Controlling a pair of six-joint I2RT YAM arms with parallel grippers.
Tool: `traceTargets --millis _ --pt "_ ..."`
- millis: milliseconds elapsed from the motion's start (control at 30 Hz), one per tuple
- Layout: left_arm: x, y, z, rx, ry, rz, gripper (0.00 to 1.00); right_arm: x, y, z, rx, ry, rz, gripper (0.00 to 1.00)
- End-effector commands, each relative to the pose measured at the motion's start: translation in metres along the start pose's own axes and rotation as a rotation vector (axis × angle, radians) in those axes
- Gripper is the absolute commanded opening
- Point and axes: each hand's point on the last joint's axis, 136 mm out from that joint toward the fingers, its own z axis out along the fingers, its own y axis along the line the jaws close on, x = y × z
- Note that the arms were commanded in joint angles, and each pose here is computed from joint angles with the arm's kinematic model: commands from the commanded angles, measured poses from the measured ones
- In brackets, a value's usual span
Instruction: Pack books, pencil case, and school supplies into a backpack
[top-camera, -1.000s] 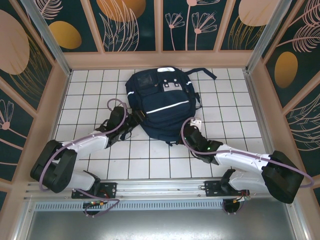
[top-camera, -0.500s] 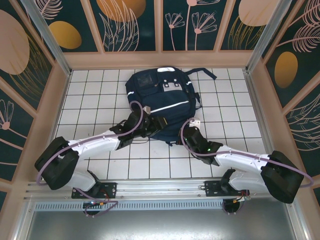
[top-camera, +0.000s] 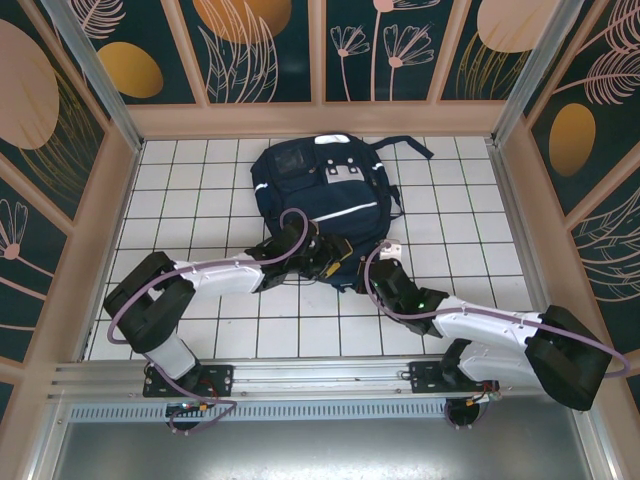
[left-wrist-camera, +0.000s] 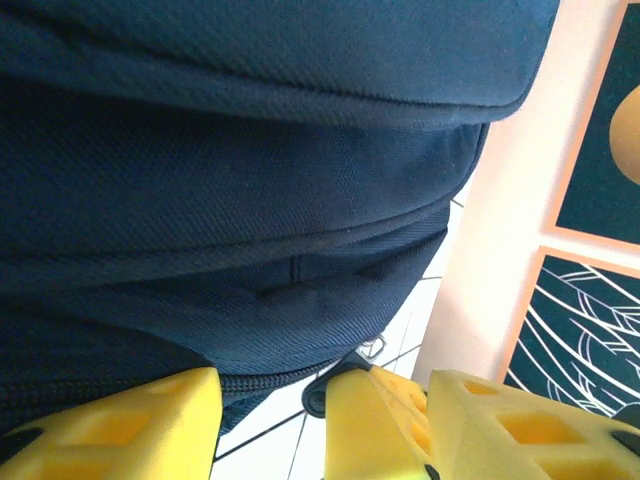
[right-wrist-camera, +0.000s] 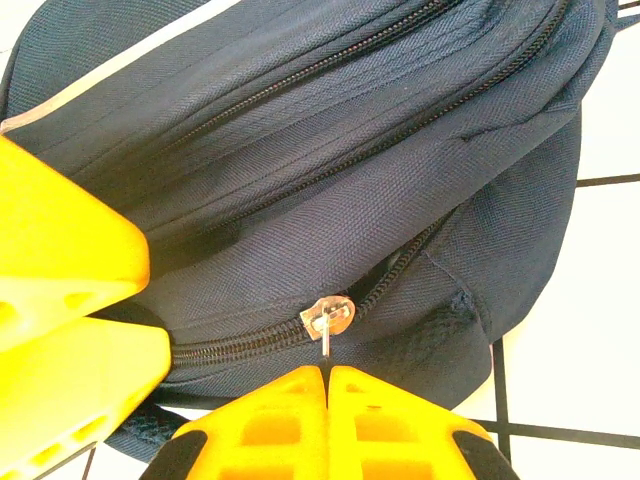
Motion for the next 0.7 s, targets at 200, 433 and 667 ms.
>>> traceTargets --millis 200,433,667 --pt "0.017 -0.008 0.001 0.011 0.054 -0.082 0.61 -0.008 0.013 0.001 -0.051 -0.046 -0.002 0.00" --pt "0.013 0.007 0.000 -0.025 0.022 -0.107 0.62 -0.011 0.019 -0.002 -0.091 -0.066 0.003 0.00" --pt "-0.005 0.024 0.028 -0.055 -0.001 -0.145 0.60 -0.009 0.029 -0.009 -0.127 -0.071 -0.021 0.00"
